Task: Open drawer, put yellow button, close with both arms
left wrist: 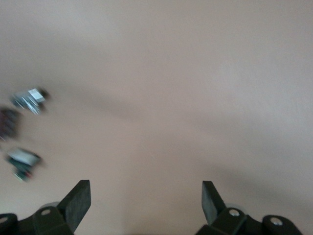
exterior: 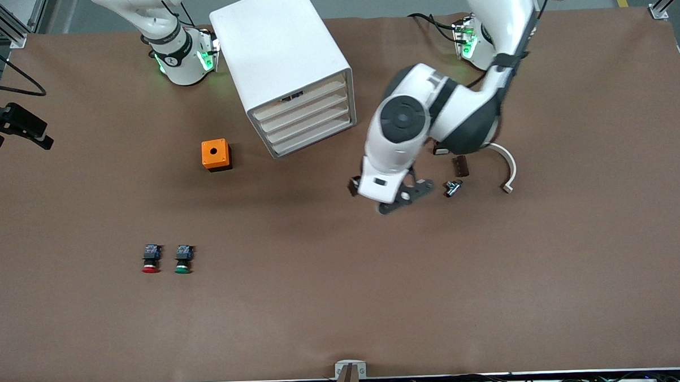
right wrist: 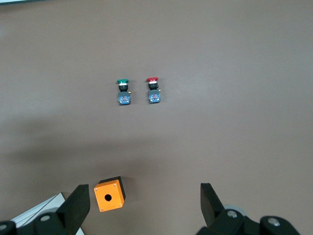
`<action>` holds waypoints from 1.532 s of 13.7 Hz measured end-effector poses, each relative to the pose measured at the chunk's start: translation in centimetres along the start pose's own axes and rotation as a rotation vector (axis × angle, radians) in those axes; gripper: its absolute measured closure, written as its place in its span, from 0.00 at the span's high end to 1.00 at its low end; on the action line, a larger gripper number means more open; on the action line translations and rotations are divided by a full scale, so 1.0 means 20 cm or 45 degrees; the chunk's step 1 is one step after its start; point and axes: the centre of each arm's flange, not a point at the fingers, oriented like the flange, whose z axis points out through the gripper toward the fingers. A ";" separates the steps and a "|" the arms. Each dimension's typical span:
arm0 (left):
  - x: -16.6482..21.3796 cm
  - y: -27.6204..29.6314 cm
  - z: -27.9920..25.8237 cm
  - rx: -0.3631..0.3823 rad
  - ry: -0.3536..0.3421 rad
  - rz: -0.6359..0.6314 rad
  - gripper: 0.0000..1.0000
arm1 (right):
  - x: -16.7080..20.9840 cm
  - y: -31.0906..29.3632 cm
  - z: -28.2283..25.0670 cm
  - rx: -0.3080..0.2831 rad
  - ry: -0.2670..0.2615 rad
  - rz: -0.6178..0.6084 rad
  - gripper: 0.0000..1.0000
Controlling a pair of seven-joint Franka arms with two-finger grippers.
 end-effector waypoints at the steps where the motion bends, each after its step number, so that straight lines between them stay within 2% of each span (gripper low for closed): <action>1: 0.15 -0.11 -0.06 -0.011 0.012 -0.005 1.00 | 0.00 0.00 0.00 0.000 0.000 0.000 1.00; 3: 0.40 -0.34 -0.17 -0.040 0.033 -0.024 1.00 | 0.00 0.00 0.00 0.000 0.002 -0.001 1.00; 5: 0.58 -0.54 -0.30 -0.039 0.099 -0.008 1.00 | 0.00 0.00 0.00 0.000 0.007 -0.002 1.00; 8: 0.69 -0.82 -0.55 0.002 0.148 0.090 1.00 | 0.00 0.00 0.00 0.000 0.009 -0.002 1.00; 13: 0.73 -1.28 -0.90 0.032 0.130 0.214 1.00 | 0.00 0.00 0.00 0.000 0.010 -0.002 1.00; 21: 0.52 -1.62 -1.21 0.040 0.140 0.302 1.00 | 0.00 -0.01 0.00 0.000 0.011 -0.003 1.00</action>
